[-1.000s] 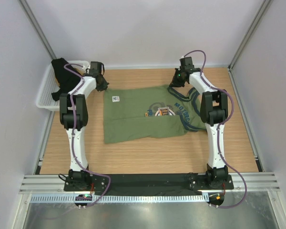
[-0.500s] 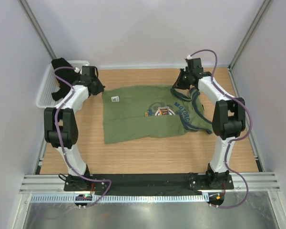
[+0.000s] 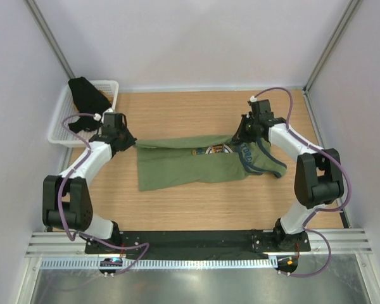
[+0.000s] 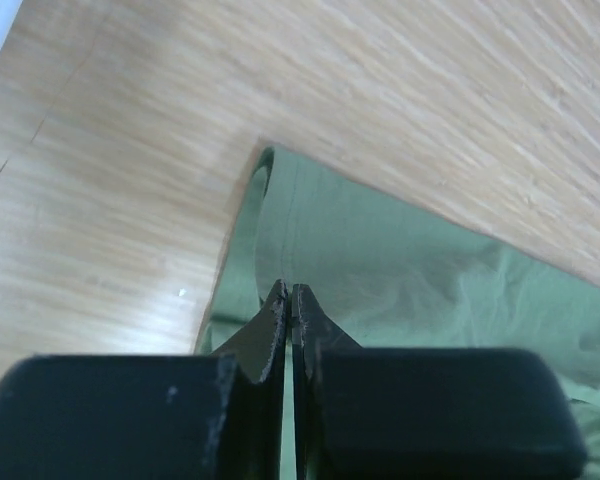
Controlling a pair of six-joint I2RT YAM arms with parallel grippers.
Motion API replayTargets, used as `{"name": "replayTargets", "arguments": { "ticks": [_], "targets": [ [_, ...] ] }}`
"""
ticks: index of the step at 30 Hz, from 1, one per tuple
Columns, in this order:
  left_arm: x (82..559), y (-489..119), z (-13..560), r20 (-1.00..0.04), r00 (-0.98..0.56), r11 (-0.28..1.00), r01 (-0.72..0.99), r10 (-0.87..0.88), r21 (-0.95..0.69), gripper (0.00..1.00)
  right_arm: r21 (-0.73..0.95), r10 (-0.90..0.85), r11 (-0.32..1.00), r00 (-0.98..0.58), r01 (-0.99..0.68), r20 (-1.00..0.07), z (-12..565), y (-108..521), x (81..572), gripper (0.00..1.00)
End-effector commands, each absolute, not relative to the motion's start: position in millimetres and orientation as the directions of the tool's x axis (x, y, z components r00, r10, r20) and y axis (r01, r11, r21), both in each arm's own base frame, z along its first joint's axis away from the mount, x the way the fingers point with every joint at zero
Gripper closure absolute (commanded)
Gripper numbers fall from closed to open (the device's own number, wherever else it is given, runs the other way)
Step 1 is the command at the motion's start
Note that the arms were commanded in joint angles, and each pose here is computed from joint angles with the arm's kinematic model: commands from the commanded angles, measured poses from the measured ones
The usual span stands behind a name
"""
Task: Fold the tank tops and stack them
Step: Fold the tank top
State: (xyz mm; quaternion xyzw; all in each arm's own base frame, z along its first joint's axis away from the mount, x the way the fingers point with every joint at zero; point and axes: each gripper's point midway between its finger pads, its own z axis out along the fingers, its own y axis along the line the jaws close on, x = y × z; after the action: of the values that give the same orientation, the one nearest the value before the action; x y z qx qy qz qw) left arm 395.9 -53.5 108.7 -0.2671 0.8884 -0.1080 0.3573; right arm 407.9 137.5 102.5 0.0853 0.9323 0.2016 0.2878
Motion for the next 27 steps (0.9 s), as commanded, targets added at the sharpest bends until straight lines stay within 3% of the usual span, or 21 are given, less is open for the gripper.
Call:
{"name": "replayTargets", "arguments": {
  "ticks": [1,15,23,27],
  "targets": [
    [391,-50,132,-0.631,-0.529,0.823,-0.381,-0.567,-0.421,1.00,0.433,0.278,0.902,-0.778,0.009,-0.563,126,139,400,0.99],
    [345,-60,97,-0.605,-0.587,0.843,-0.369,-0.537,-0.391,1.00,0.403,0.247,0.915,-0.807,0.013,-0.536,102,134,356,0.99],
    [324,-59,67,-0.571,-0.618,0.841,-0.399,-0.541,-0.365,0.94,0.356,0.259,0.931,-0.835,0.082,-0.486,64,124,338,0.86],
    [314,-52,60,-0.576,-0.607,0.836,-0.424,-0.547,-0.347,0.85,0.338,0.279,0.934,-0.829,0.117,-0.484,56,117,332,0.71]
  ]
}}
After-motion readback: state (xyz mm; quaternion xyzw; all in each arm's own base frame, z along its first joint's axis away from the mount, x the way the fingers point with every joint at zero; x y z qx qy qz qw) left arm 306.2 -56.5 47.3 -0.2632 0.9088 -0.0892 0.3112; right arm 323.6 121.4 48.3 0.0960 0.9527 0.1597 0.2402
